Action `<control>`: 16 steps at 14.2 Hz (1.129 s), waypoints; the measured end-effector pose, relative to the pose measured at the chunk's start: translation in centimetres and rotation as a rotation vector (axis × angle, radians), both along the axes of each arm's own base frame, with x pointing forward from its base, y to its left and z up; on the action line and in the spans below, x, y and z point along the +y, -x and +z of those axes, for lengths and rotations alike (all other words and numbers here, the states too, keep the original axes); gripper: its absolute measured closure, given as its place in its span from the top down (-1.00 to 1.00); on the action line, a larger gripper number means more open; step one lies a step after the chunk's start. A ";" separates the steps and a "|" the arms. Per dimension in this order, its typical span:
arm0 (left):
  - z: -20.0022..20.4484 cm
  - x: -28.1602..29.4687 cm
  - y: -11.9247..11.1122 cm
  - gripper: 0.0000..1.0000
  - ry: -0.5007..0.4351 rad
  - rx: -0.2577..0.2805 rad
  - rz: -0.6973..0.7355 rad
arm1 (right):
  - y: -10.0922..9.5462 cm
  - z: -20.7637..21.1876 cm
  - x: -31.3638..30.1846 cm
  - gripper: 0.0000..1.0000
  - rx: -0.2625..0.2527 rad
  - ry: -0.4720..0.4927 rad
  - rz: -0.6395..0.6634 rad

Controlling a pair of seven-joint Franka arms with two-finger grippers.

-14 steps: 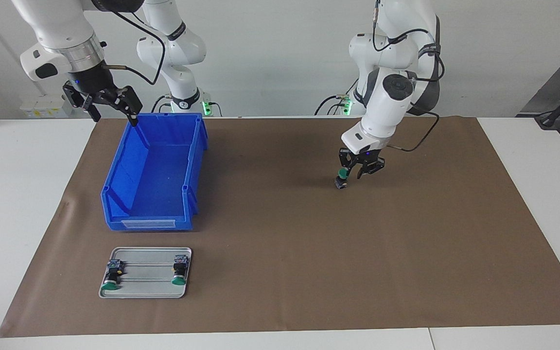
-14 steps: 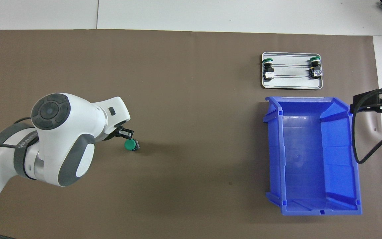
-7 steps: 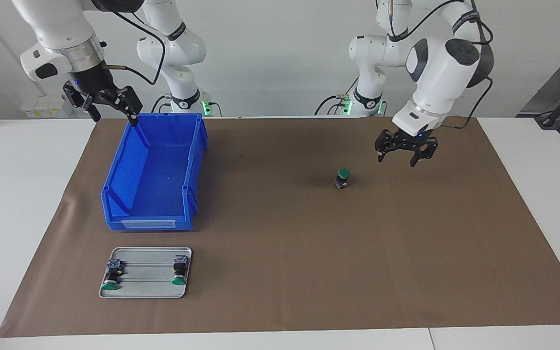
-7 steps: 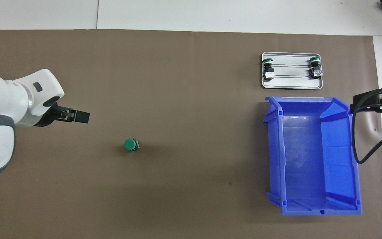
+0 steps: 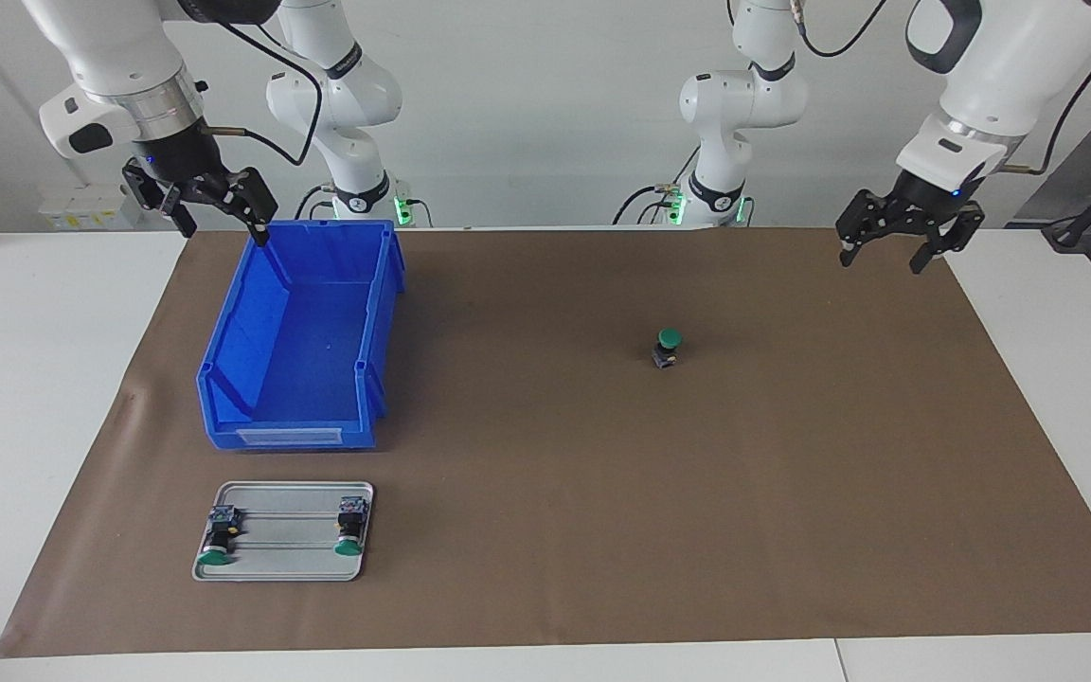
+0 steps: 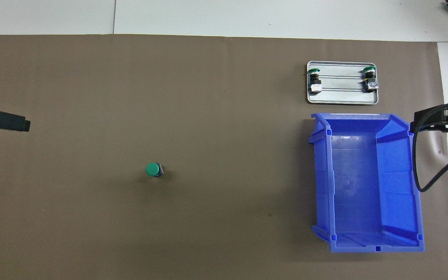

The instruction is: Place and press button with both arms

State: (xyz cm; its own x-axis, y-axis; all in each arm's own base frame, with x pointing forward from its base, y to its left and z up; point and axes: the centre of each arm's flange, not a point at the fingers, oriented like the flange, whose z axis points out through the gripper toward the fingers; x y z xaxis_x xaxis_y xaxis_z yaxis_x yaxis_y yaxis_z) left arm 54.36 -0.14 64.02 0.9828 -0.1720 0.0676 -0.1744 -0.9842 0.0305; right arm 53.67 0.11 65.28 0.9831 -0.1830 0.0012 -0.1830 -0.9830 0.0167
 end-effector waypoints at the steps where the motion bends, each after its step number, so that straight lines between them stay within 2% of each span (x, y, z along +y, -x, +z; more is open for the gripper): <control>1: 0.8 0.8 0.0 1.00 -0.003 0.007 0.010 | 0.0 0.0 0.0 1.00 0.000 0.000 0.000; 5: 2.5 1.1 -0.1 1.00 -0.004 0.022 0.010 | 0.0 0.0 0.0 1.00 0.000 0.000 0.000; 10: 1.7 -0.3 -0.1 1.00 -0.005 0.046 -0.015 | 0.0 0.0 0.5 1.00 0.000 -0.003 0.012; 13: 1.3 -0.3 0.0 1.00 -0.005 0.060 -0.015 | 0.1 0.1 4.3 1.00 -0.006 -0.012 0.053; 16: 1.0 -0.3 0.0 1.00 -0.005 0.070 -0.014 | 0.6 0.0 12.3 1.00 -0.045 -0.033 0.138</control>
